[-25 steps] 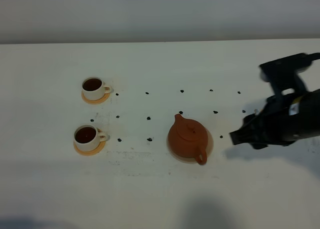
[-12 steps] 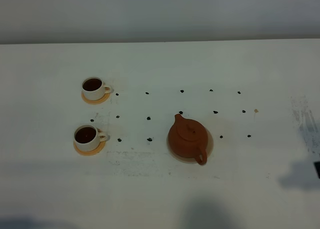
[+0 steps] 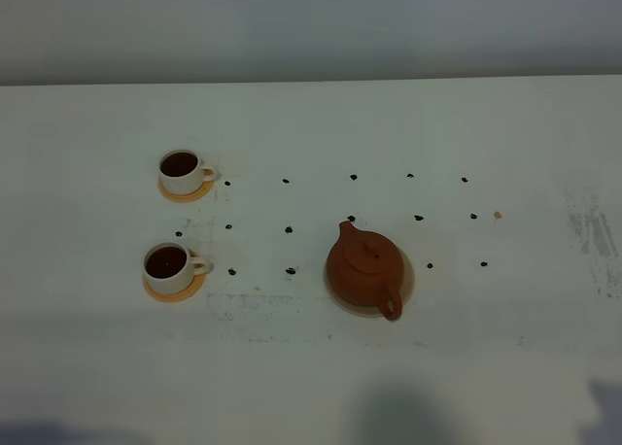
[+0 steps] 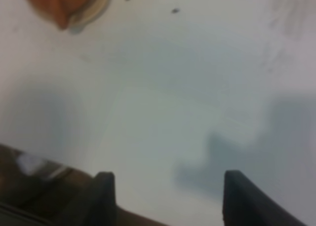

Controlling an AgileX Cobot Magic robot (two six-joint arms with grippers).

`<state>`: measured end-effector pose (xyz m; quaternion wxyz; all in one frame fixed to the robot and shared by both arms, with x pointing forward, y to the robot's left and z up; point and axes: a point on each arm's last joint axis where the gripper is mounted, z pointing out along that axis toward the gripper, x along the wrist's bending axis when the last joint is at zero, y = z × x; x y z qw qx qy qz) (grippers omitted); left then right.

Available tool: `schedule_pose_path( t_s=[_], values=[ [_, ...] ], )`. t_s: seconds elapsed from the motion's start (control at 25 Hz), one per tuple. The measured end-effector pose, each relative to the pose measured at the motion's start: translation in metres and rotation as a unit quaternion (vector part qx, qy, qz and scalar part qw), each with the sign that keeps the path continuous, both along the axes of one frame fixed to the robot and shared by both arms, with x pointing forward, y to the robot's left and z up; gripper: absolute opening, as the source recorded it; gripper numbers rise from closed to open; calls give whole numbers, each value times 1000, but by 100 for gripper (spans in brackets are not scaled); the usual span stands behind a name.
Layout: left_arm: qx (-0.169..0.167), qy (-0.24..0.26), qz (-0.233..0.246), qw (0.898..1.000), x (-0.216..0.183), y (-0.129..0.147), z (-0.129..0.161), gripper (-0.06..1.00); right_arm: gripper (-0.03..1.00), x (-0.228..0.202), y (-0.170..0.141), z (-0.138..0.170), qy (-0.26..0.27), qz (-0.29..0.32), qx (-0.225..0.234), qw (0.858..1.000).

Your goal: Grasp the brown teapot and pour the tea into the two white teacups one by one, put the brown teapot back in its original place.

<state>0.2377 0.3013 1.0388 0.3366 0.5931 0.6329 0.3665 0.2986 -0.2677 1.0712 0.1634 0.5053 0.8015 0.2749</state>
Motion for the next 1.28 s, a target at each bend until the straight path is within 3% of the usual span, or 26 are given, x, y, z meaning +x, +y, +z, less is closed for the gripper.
schedule_pose_path(
  t_s=[0.16, 0.84, 1.08, 1.28],
  values=[
    [0, 0, 0, 1000, 0, 0, 0, 55, 47, -10, -4, -20, -5, 6, 4, 1000],
    [0, 0, 0, 1000, 0, 0, 0, 55, 47, -15, -8, -23, -2, 0, 2, 1000],
    [0, 0, 0, 1000, 0, 0, 0, 55, 47, -16, -18, -21, -16, -112, 19, 993],
    [0, 0, 0, 1000, 0, 0, 0, 55, 47, -28, -24, -17, -58, -180, 33, 981]
  ],
)
